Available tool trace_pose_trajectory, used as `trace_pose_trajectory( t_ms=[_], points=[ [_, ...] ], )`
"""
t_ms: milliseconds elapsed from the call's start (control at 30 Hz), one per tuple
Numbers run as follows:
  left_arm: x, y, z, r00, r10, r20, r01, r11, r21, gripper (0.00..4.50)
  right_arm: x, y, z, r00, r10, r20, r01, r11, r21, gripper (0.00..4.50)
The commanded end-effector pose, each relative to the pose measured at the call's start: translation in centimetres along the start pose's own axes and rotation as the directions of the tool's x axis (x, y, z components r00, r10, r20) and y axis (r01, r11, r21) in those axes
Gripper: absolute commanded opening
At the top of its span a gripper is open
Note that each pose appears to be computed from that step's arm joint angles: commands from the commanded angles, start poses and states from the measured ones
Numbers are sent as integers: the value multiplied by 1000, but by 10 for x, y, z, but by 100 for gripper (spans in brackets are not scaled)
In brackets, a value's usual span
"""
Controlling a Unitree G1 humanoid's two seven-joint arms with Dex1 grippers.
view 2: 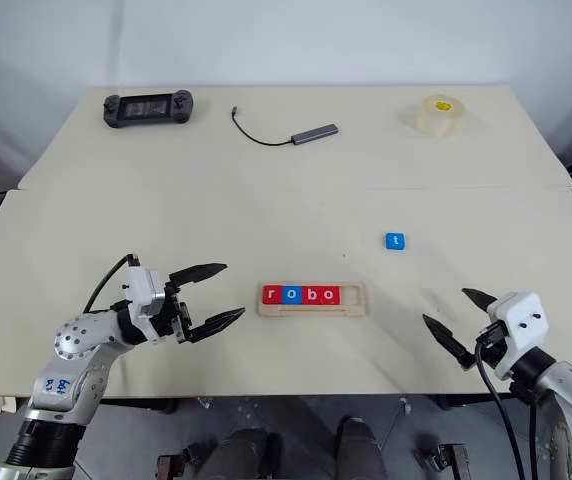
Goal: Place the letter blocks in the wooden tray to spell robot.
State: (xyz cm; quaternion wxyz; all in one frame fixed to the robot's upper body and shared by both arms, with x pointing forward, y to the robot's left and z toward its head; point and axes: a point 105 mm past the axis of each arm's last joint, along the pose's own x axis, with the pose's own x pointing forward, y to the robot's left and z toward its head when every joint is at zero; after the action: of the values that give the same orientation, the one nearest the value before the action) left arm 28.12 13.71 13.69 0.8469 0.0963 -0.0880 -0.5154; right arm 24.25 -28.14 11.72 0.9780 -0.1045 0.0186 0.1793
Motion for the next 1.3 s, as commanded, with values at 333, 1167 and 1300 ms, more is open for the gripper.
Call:
trace_pose_trajectory(
  t_ms=[333, 1167, 1300],
  points=[
    [3, 5, 5, 1000, 13, 28, -14, 999, 37, 450, 40, -2, 37, 994, -54, 98, 47, 996, 69, 446],
    [1, -10, 9, 996, 83, 45, -85, 995, 46, 450, 171, 23, 32, 966, -139, -218, 184, 963, 199, 254],
    [3, -11, 10, 996, 77, 49, -79, 996, 43, 450, 170, 21, 31, 963, -167, -212, 210, 957, 200, 147]
  ],
)
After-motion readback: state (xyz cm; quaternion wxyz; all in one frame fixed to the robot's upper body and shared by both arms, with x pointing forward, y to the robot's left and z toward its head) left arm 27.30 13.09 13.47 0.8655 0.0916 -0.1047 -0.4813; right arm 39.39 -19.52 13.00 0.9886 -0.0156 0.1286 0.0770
